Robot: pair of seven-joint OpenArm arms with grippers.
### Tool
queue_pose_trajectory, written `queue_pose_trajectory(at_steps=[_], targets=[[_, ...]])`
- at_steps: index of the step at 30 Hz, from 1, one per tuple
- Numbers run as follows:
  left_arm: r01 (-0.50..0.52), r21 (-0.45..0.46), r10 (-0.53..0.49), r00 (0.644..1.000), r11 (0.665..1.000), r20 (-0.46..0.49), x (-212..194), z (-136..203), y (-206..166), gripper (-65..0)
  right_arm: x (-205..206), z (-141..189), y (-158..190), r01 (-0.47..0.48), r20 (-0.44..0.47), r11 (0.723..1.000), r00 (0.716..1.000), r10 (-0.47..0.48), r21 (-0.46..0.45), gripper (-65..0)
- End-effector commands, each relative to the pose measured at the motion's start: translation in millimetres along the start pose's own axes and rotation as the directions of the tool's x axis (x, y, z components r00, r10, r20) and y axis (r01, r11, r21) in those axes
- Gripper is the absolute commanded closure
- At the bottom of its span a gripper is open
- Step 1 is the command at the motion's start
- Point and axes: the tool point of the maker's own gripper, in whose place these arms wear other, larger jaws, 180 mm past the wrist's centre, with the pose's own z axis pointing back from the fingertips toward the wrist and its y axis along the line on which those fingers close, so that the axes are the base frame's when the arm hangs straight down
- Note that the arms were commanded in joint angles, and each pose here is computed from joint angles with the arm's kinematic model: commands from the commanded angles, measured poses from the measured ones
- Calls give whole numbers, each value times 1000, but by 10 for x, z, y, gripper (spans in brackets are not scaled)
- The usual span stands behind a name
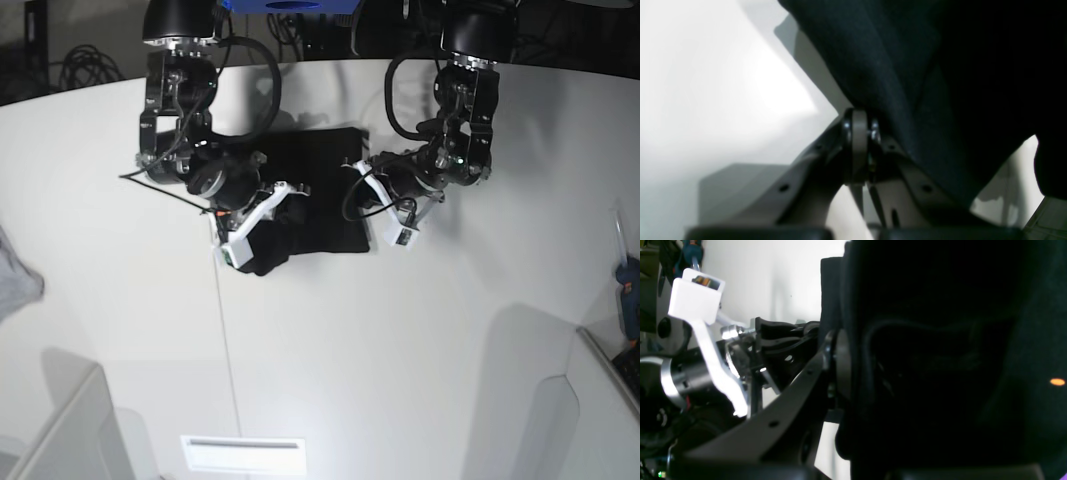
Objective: Fold the T-shirt properly
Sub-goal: 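Fold the held end over toward the left gripper with the right gripper, then release the shirt with the left gripper and raise it away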
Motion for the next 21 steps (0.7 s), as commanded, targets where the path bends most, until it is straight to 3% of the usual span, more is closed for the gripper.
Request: queue_pose_trajectory(at_steps=[1, 8, 12, 21], targets=[[17, 36, -16, 999, 999, -43, -69, 22, 83, 0, 99, -5, 199, -25, 31, 998, 999, 24, 56, 0], [16, 37, -15, 999, 999, -42, -68, 24, 88, 0, 95, -75, 212, -26, 37, 998, 999, 24, 59, 0], [16, 40, -14, 999, 999, -42, -67, 28, 98, 0, 74, -89, 156, 28, 26, 999, 999, -29, 32, 0], [15, 44, -13, 999, 999, -46, -89, 53, 141, 0, 21, -135, 271, 9, 7, 999, 1000, -9, 53, 0]])
